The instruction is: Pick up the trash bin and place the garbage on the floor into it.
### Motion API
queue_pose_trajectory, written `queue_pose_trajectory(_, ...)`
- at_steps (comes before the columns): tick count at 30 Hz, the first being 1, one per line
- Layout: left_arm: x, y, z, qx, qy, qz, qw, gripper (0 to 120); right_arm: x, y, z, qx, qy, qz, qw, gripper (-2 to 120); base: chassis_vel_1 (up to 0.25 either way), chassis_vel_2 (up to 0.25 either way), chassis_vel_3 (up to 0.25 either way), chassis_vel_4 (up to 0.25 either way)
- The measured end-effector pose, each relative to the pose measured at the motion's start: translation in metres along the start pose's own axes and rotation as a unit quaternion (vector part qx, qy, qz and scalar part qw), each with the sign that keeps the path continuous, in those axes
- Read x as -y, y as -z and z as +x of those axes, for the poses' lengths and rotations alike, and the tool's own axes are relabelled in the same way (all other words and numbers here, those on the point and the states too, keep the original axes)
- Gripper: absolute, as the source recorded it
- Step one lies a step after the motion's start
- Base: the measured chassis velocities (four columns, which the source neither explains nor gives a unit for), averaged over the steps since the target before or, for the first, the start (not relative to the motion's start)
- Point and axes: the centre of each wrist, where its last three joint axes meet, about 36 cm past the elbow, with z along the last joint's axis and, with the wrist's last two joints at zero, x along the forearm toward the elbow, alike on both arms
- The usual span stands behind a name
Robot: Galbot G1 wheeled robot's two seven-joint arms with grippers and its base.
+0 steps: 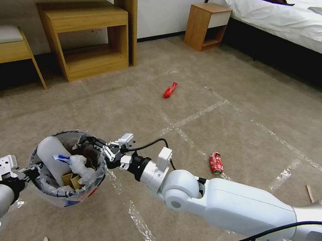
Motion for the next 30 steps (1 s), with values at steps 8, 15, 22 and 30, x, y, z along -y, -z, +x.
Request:
queue_pose_trajectory(8, 0.002, 0.001, 0.001, 0.003, -0.004, 0.0, 1.0, 1, -0.002, -0.013, -0.014, -0.029, 0.004, 0.009, 1.0, 0, 0.0, 0.0, 0.0, 0.0)
queue_pose_trajectory(15, 0.003, 0.001, 0.003, 0.004, -0.006, 0.002, 1.0, 1, -0.003, -0.017, -0.02, -0.042, 0.004, 0.015, 0.999, 0, 0.0, 0.0, 0.0, 0.0)
queue_pose_trajectory(22, 0.004, 0.0, 0.004, 0.005, -0.008, 0.003, 1.0, 1, -0.014, -0.024, -0.041, -0.06, 0.01, 0.027, 0.998, 0, 0.0, 0.0, 0.0, 0.0)
queue_pose_trajectory(30, 0.006, -0.001, 0.006, 0.005, -0.011, 0.005, 0.9999, 1, -0.01, -0.029, -0.051, -0.069, 0.012, 0.044, 0.997, 0, 0.0, 0.0, 0.0, 0.0)
